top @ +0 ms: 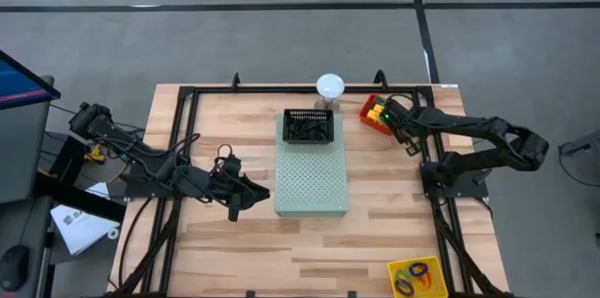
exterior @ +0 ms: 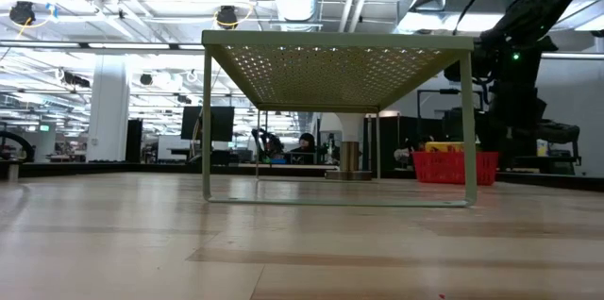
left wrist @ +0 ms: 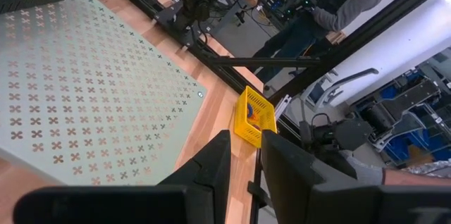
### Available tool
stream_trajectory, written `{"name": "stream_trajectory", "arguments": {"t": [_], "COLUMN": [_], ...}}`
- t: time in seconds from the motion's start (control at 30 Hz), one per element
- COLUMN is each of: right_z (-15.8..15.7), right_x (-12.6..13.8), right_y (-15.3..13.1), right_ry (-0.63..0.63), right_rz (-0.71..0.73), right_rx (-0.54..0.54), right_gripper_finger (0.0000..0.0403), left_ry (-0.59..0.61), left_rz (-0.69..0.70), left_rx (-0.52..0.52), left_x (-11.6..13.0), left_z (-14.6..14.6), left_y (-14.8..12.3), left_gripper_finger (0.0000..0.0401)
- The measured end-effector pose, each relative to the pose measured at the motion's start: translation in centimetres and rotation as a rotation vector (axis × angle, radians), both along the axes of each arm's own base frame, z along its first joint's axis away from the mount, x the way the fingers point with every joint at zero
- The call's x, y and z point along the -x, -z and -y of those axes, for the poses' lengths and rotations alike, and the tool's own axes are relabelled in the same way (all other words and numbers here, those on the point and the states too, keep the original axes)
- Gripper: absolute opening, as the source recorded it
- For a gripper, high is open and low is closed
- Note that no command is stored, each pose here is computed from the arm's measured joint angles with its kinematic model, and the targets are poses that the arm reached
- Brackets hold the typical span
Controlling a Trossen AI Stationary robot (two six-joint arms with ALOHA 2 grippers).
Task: Pick & Place Office Desk Supplies
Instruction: Put the red bin on the shelf
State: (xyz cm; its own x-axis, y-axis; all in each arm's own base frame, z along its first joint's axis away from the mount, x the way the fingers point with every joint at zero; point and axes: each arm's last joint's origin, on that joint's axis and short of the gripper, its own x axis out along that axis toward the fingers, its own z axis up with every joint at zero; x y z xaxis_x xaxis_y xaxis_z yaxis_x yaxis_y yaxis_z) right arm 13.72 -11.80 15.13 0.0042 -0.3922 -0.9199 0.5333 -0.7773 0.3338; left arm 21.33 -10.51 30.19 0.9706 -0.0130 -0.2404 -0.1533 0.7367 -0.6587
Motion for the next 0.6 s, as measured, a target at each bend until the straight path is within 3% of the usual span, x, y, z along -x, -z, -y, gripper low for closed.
{"name": "stream_trajectory", "arguments": {"t": [0.13, 0.33, 0.6], "right_z": [-0.2, -1.6, -3.7], "right_x": [0.0, 0.3, 0.9], "right_y": [-0.2, -0.9, -2.5], "right_ry": [-0.017, 0.059, 0.060], "right_rz": [0.010, 0.000, 0.033], "right_rx": [0.005, 0.044, 0.120], "right_gripper_finger": [0.0014, 0.0005, 0.0003], "left_ry": [0.000, 0.005, 0.018], "left_rz": [0.000, -0.001, -0.002], "left_rx": [0.000, 0.001, -0.021], "left_x": [0.0, 0.0, 0.0], "left_z": [0.0, 0.0, 0.0], "left_y": [0.0, 0.0, 0.0], "left_gripper_finger": [0.0076, 0.0076, 0.0076]}}
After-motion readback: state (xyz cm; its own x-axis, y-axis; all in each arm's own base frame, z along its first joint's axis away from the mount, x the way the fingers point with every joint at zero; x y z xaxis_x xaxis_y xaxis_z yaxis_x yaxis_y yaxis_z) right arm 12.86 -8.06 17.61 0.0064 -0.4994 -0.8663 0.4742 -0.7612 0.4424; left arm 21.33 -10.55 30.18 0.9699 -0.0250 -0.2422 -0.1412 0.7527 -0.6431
